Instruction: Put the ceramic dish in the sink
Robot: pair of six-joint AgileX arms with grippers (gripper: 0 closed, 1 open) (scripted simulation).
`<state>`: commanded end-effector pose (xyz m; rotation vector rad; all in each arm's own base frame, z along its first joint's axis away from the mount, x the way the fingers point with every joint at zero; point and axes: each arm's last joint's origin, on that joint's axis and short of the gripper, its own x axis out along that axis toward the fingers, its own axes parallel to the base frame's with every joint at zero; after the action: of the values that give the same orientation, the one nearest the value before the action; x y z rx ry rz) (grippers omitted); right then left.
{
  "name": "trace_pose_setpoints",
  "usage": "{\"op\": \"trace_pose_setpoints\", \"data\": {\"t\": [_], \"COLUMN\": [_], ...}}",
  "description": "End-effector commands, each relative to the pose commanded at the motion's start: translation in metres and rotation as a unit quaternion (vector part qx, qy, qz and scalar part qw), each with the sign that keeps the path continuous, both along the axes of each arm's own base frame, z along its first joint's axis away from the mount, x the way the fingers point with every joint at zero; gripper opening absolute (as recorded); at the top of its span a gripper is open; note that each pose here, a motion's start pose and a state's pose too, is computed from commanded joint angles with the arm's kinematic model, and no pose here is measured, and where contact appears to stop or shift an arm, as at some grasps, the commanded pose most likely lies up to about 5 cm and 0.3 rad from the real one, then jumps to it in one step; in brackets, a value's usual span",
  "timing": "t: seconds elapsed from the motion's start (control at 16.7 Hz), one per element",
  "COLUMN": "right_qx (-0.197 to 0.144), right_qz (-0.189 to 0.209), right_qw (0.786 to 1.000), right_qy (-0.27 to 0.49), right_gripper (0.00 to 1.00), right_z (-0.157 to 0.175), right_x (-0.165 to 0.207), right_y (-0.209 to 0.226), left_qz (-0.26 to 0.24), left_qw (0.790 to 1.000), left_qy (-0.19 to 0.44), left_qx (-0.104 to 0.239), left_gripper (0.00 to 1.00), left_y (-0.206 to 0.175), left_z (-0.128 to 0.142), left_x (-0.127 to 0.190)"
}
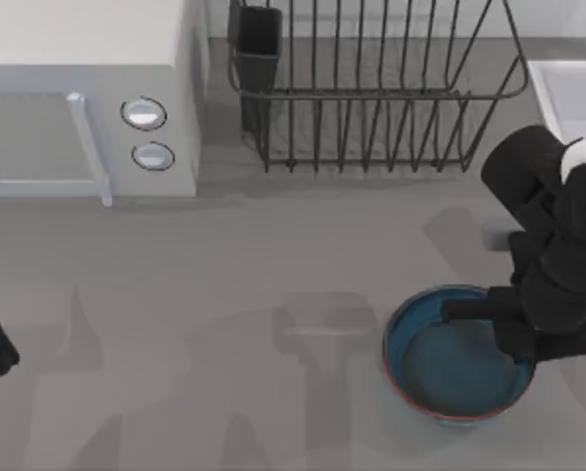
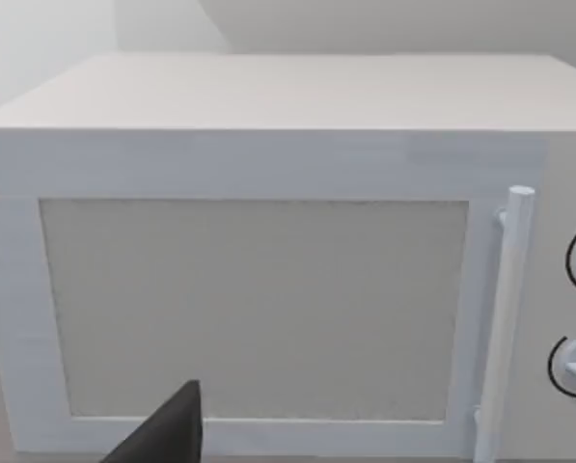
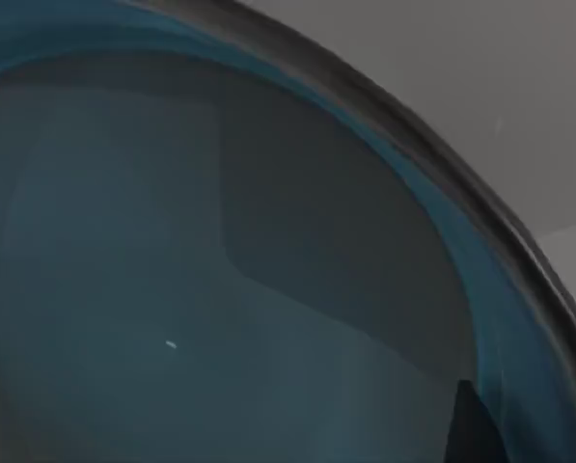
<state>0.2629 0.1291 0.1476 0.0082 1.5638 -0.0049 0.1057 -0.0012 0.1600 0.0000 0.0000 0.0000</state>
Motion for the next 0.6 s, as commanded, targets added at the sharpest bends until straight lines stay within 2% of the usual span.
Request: {"op": "trace_pose_setpoints", "data": {"t": [0.6], "right_qx": [-0.003], "right_qz": [-0.001], "right_qw": [1.0], "right_qy": [0.006], "right_gripper": [0.0], "right_z": [0.126], "right_x": [-0.005], "right_y": [-0.003], "left_qz": [0.0], "left_qw": [1.0], "left_qy": [0.0], "left_qx": [0.0], "left_gripper": [1.0], "left_y": [0.0], "left_z": [0.0], "left_x": [0.0]}}
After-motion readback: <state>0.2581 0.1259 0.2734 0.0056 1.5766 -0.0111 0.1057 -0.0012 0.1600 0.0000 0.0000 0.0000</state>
